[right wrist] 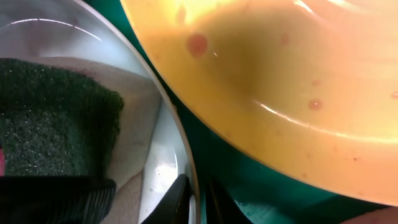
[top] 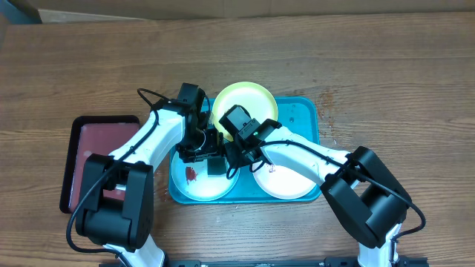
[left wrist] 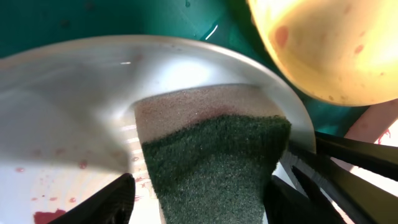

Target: Clean dirty plates on tray and stack at the side

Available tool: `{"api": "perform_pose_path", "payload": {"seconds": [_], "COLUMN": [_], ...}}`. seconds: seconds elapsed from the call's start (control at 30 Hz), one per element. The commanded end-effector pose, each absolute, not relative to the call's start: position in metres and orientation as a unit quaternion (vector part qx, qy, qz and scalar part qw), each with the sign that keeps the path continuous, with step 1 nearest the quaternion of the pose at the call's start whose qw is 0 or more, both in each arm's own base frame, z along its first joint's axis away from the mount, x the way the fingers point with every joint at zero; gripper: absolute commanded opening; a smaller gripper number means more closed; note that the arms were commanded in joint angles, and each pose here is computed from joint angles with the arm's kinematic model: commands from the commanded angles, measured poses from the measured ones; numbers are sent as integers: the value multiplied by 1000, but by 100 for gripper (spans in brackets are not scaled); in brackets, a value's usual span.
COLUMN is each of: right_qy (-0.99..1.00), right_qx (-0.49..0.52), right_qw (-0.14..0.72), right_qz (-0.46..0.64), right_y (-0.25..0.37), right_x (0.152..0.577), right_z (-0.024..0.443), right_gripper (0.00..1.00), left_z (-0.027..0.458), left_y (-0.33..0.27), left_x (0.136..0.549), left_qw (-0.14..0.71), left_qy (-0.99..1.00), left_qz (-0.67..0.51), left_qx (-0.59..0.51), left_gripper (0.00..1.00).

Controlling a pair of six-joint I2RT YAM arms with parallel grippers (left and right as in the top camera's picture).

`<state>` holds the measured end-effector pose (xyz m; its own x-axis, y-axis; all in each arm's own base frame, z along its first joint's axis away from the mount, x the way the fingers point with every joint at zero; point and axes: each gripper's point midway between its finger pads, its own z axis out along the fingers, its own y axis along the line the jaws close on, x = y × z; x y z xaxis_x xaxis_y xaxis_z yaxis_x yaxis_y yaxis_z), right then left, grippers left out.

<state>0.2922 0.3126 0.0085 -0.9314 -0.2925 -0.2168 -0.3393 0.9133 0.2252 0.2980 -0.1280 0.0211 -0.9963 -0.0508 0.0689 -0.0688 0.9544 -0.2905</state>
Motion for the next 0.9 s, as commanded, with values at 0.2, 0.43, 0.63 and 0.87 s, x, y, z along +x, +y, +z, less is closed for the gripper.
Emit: {"api": "perform_pose_path", "payload": {"seconds": [0.2,0.43,0.63,0.87], "right_qy": [974,974,975,975], "right_qx": [-164,-164,-164,-164], "right_qw": [84,84,84,82], "right_qz": [128,128,127,126], "right_y": [313,313,312,311], "right_x": [290,290,290,289], "right_z": [3,3,3,2], "right_gripper": [12,12,11,11], "left_z": [6,3,-6,-9], "left_y": [-125,-116,-93,-52], "left_x": [287,287,282,272], "left_qw": [47,45,42,41], "left_qy": [-988,-991,-996,-994], "left_qz": [140,113,48,-65], "left_qx": [36,51,58,81], "left_gripper": [49,9,4,4]}}
